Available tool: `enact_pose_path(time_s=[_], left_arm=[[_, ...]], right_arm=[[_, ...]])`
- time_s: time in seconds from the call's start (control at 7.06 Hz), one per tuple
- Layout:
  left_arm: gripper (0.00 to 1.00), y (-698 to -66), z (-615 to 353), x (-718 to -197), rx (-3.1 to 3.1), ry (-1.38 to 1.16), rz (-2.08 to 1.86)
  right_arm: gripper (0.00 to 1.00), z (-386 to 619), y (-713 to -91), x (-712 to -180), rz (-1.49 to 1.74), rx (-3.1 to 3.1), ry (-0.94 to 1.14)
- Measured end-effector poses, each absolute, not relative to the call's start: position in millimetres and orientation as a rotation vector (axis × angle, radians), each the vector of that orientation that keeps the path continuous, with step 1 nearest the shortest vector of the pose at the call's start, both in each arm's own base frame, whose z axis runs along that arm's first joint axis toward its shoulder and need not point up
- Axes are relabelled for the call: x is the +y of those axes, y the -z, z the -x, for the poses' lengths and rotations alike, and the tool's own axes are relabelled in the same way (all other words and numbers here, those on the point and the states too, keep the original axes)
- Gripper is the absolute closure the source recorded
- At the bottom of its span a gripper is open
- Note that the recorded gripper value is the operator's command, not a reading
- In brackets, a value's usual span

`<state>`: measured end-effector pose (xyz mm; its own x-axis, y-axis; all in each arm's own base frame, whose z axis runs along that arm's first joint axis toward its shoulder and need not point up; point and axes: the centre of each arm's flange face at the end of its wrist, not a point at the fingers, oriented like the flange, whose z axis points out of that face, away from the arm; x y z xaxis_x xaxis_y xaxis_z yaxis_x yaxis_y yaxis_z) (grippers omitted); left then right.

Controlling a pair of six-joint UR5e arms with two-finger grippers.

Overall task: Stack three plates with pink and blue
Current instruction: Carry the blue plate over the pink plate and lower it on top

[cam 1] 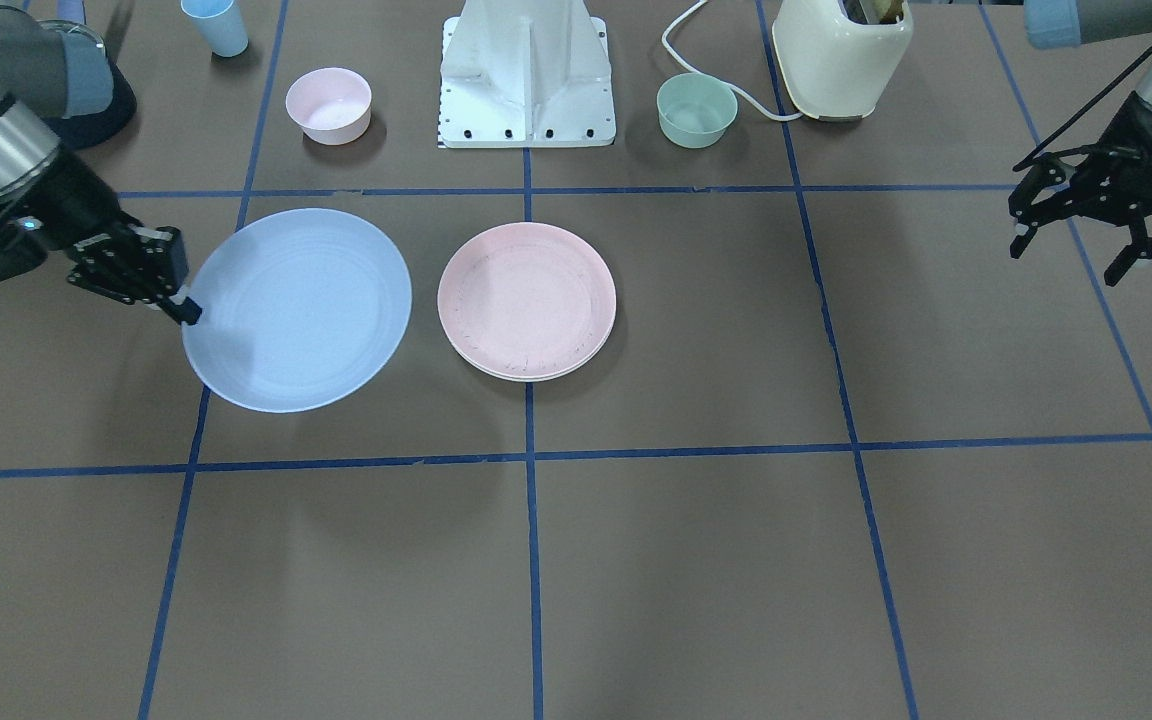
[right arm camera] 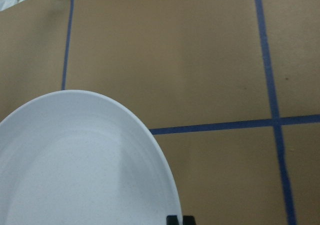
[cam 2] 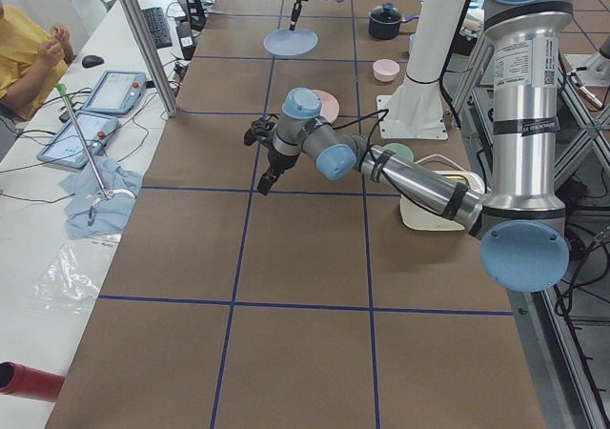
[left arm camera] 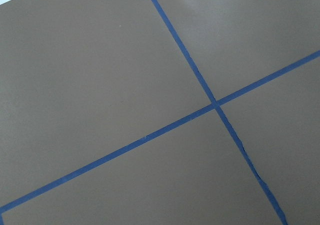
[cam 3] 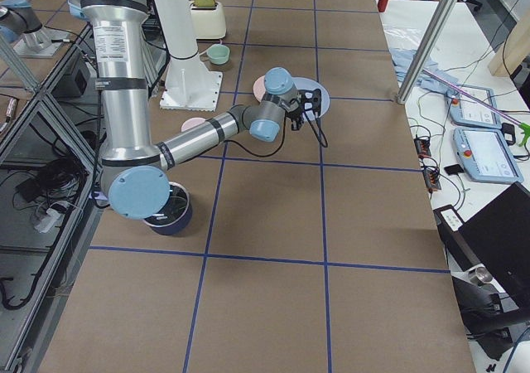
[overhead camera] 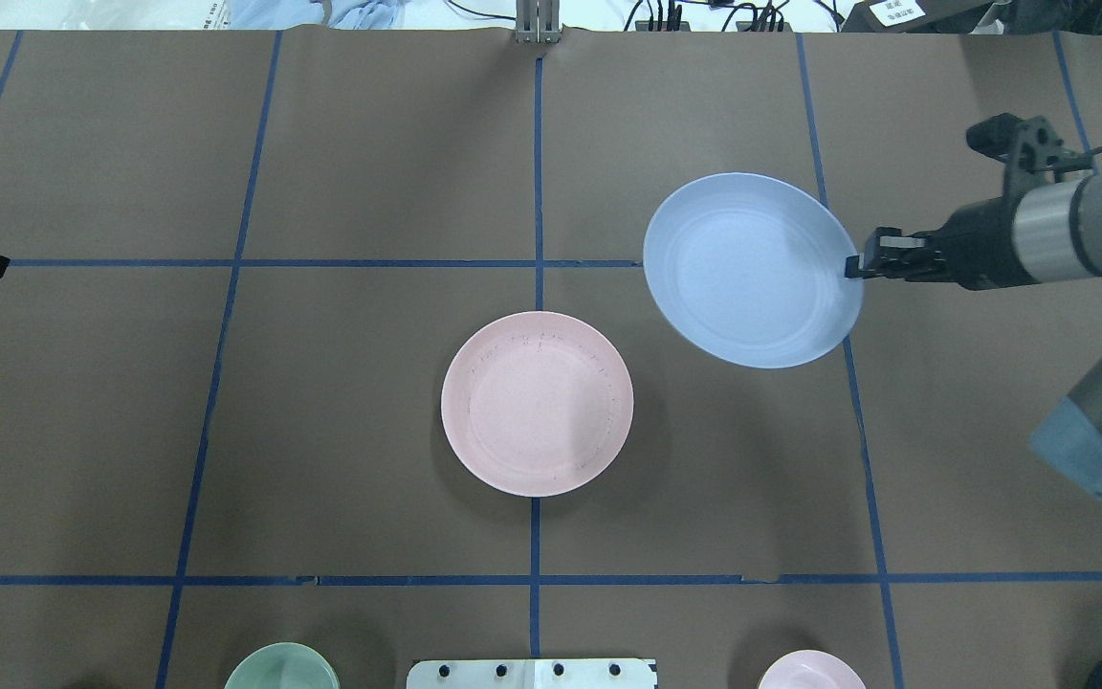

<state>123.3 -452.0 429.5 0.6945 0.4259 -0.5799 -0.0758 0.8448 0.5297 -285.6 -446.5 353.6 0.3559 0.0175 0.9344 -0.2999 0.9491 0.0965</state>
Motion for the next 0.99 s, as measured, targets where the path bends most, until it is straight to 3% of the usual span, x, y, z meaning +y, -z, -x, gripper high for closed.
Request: enact_pose_path(time_s=[0.42,0.71,0.85,0.99], left_arm=[[0.00,-431.6,-116.0,-453.2,0.746,-0.299,-0.507],[0.00,-432.6,-115.9,-453.5,0.745,-0.299,-0.506],[0.00,-432.8,-116.2,-453.5,0.745,-0.299,-0.505],[0.00,-433.0,-116.4,-453.5,0.745,-0.300,-0.505]], right_arm=[[1.00,418.4,-263.8,-397.5,-0.296,-1.159,-0.252],[1.00,468.2,-248.1,-365.2,-0.317,-1.110,-0.243],[0.01,480.8,-252.3,-357.4,-0.319,-1.092,-0.237],[0.00,487.8,-258.1,-352.7,-0.317,-1.078,-0.230]])
